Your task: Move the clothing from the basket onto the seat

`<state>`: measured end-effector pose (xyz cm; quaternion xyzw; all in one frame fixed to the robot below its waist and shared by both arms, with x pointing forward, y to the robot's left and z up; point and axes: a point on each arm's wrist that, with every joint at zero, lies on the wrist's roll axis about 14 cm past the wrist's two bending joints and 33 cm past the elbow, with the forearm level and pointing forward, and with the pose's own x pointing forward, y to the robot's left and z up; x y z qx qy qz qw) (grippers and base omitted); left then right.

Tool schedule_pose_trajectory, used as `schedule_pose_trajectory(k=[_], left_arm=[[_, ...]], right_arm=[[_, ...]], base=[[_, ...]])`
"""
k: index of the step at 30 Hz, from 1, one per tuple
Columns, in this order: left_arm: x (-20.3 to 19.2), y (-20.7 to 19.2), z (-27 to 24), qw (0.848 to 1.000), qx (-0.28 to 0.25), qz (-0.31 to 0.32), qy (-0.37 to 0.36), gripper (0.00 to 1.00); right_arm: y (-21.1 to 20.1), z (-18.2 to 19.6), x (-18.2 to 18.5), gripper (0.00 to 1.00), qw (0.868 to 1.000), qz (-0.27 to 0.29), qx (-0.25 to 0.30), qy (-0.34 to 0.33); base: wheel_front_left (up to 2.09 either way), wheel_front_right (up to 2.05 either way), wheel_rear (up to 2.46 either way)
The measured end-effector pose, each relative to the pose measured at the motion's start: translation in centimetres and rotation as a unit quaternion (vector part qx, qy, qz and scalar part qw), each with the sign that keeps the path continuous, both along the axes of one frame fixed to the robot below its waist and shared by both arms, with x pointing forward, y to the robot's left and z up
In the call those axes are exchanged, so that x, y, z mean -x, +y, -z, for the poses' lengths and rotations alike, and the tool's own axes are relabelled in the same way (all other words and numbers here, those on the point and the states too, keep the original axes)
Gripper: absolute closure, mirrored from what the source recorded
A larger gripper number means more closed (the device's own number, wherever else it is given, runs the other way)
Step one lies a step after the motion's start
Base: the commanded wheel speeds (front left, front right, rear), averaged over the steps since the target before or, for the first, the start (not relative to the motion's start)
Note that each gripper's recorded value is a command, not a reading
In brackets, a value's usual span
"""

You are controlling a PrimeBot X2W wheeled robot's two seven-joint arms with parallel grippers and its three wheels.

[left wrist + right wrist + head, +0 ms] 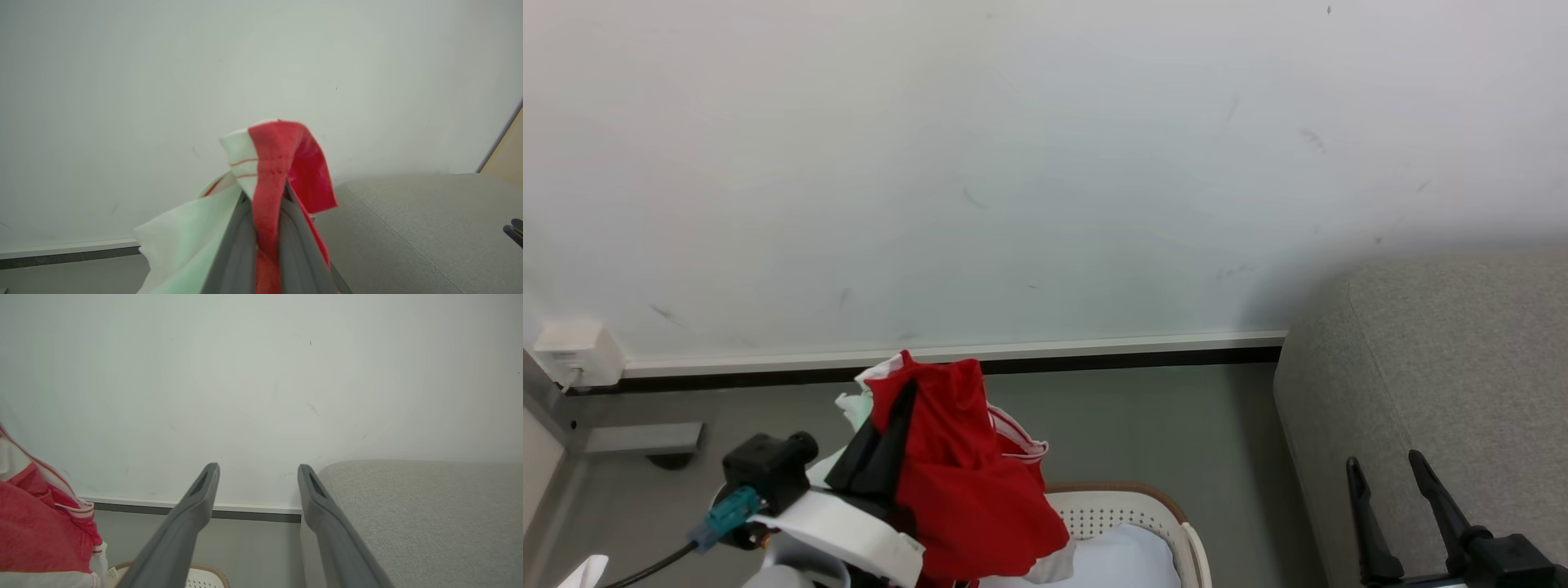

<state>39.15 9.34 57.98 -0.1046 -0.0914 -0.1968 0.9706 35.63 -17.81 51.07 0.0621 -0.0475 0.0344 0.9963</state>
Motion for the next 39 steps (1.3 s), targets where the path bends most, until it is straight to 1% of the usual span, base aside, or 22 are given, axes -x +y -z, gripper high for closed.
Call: schedule_pose_trajectory(k=[5,9,13,15,21,24,29,32,36,39], left_arm=[[0.2,-0.6,-0.5,1.0,0.0,0.012,-0.006,1.0],[0.3,-1.6,-1.1,0.999,0.0,0.034,-0.011,1.0],[0.5,-2.9,-1.8,0.998,-0.002,0.059,-0.018,1.0],[0.6,-3.5,-2.1,0.997,-0.007,0.073,-0.02,1.0],[1.0,-5.6,-3.0,0.993,-0.019,0.117,-0.031,1.0],[1.5,-6.9,-3.3,0.989,-0.023,0.142,-0.033,1.0],[2.2,-9.1,-3.7,0.982,-0.025,0.182,-0.037,1.0],[2.7,-10.2,-3.7,0.979,-0.027,0.199,-0.036,1.0],[3.2,-11.2,-3.2,0.975,-0.031,0.218,-0.03,1.0],[3.6,-11.7,-2.9,0.973,-0.036,0.228,-0.027,1.0]], right_arm=[[1.2,-0.2,-0.1,0.0,1.0,-0.021,-0.004,-0.003],[2.4,-1.5,-0.6,0.0,0.999,-0.048,0.004,-0.022],[4.1,-3.0,-0.8,0.0,0.995,-0.089,0.01,-0.041],[5.2,-3.7,-0.9,0.0,0.992,-0.119,0.015,-0.049],[8.5,-5.4,-0.7,0.0,0.976,-0.209,0.037,-0.058],[10.5,-6.0,-0.3,0.0,0.964,-0.255,0.049,-0.052],[12.9,-6.3,0.2,0.0,0.945,-0.316,0.079,-0.039],[14.0,-6.3,0.5,0.0,0.934,-0.344,0.094,-0.032],[14.8,-6.2,0.4,0.0,0.923,-0.367,0.117,-0.025],[15.2,-6.1,0.2,0.0,0.918,-0.376,0.125,-0.021]], base=[[0.0,0.0,0.0],[0.0,0.0,0.0],[0.0,0.0,0.0],[0.0,0.0,0.0],[0.0,0.0,0.0],[0.0,0.0,0.0],[0.0,0.0,0.0],[0.0,0.0,0.0],[0.0,0.0,0.0],[0.0,0.0,0.0]])
